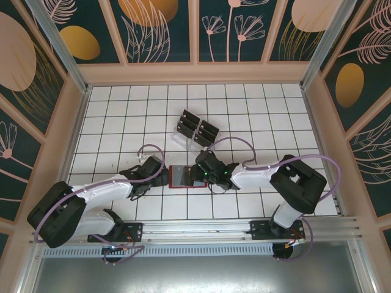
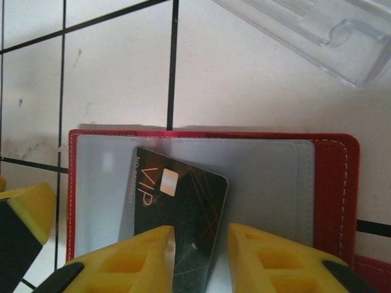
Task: Put the credit cards into the card holder
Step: Insert the credit card into the card slot.
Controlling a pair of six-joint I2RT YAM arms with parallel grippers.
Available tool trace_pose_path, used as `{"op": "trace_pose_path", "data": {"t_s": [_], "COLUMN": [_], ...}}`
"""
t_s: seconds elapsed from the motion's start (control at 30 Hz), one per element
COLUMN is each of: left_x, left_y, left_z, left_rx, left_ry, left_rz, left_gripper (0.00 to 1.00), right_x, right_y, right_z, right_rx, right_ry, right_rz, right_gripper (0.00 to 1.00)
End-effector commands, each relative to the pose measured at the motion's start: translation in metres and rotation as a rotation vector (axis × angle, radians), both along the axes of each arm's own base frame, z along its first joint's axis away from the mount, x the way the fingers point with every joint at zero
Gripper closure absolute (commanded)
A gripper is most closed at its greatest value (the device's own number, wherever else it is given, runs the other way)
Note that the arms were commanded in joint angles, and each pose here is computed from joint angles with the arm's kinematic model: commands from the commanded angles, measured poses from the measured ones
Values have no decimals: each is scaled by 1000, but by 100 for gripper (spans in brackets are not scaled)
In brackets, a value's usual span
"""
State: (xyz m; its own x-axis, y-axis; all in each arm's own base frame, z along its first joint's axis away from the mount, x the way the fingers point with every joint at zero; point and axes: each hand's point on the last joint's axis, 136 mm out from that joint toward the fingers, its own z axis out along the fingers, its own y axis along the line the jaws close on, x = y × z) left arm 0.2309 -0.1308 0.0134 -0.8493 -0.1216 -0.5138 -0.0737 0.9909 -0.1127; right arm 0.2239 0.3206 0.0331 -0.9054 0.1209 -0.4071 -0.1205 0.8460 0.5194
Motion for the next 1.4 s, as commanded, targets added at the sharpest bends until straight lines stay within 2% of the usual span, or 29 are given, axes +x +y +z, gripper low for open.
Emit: {"op": "trace_pose_path", "data": {"t_s": [0.0, 0.17, 0.37, 0.7, 1.37], "left_x": [-7, -7, -7, -7, -7], "left_y": [-1, -2, -3, -5, -6], "left_z": [-13, -15, -17, -18, -18], "left_rx": [-11, -11, -13, -15, -20], "left_ry": [35, 39, 43, 46, 48], "left_rz": [-15, -19, -22, -27, -29], "left_gripper": [1, 1, 2, 1, 2], "right_x": [1, 3, 6, 11, -9], "right_y": [7, 13, 19, 29, 61], "right_z": [-1, 0, 2, 4, 12], "right_rx": [9, 19, 23, 33, 116], "right_ry": [3, 2, 0, -8, 39], "right_rz": [4, 19, 32, 39, 129], "right_gripper": [73, 80, 84, 85, 86]}}
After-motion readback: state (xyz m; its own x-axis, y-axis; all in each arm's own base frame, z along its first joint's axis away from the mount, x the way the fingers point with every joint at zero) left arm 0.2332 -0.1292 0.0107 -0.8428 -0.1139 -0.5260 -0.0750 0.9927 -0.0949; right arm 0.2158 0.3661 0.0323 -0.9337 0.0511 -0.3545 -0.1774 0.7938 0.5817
